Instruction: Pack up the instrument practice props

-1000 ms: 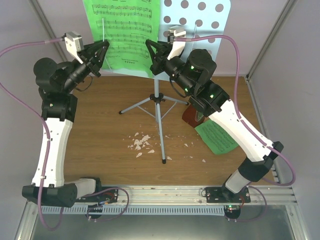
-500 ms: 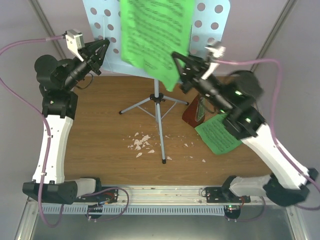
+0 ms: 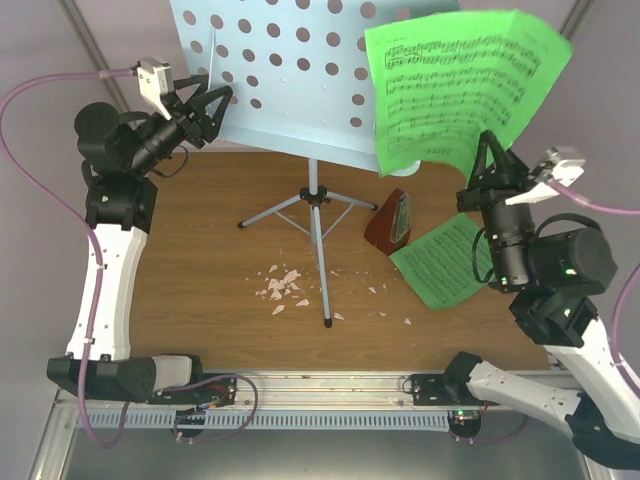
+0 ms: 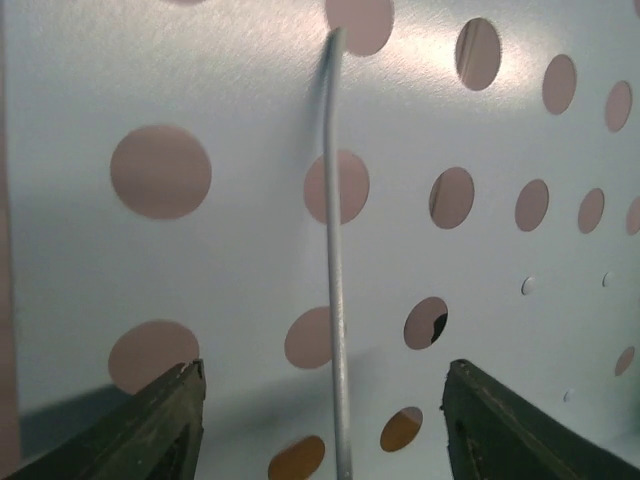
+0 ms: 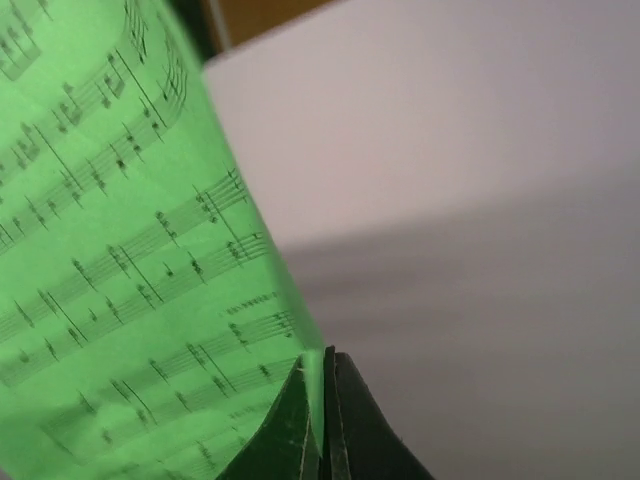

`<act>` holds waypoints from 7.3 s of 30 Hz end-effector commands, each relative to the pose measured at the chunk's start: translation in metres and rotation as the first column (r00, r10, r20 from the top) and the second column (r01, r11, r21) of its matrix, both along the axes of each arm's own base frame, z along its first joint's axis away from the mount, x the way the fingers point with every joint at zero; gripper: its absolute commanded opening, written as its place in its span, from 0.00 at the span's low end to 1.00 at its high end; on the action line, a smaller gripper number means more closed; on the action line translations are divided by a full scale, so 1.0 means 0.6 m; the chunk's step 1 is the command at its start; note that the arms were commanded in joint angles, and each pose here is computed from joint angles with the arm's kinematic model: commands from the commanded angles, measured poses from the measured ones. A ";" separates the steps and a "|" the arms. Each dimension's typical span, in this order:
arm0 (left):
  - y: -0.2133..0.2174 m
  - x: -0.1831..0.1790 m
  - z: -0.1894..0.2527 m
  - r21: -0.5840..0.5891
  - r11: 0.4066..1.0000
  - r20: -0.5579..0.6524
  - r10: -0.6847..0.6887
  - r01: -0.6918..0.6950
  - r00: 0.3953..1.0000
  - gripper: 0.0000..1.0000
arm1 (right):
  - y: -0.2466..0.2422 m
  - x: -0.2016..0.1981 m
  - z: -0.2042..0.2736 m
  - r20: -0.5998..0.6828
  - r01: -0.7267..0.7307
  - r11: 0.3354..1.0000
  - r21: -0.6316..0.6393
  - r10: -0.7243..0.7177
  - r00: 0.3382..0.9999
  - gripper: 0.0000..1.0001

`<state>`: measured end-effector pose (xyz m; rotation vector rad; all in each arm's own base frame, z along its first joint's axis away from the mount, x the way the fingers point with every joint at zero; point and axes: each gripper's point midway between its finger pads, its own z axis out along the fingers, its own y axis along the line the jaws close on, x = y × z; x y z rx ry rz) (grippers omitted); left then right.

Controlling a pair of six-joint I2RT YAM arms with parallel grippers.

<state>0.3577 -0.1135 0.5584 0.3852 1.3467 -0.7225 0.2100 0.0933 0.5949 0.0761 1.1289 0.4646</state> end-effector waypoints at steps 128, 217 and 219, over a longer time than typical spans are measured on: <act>-0.196 -0.084 -0.437 0.252 0.954 -0.367 -0.060 0.161 0.928 0.82 | 0.293 0.221 -0.532 -0.525 -0.454 0.603 0.656 0.797 0.300 0.89; -0.179 -0.084 -0.444 0.315 0.942 -0.336 -0.004 0.117 0.942 0.83 | 0.335 0.252 -0.546 -0.452 -0.434 0.544 0.718 0.839 0.302 0.49; -0.179 -0.084 -0.444 0.314 0.942 -0.337 -0.004 0.117 0.941 0.83 | 0.333 0.255 -0.551 -0.456 -0.427 0.548 0.720 0.836 0.304 0.49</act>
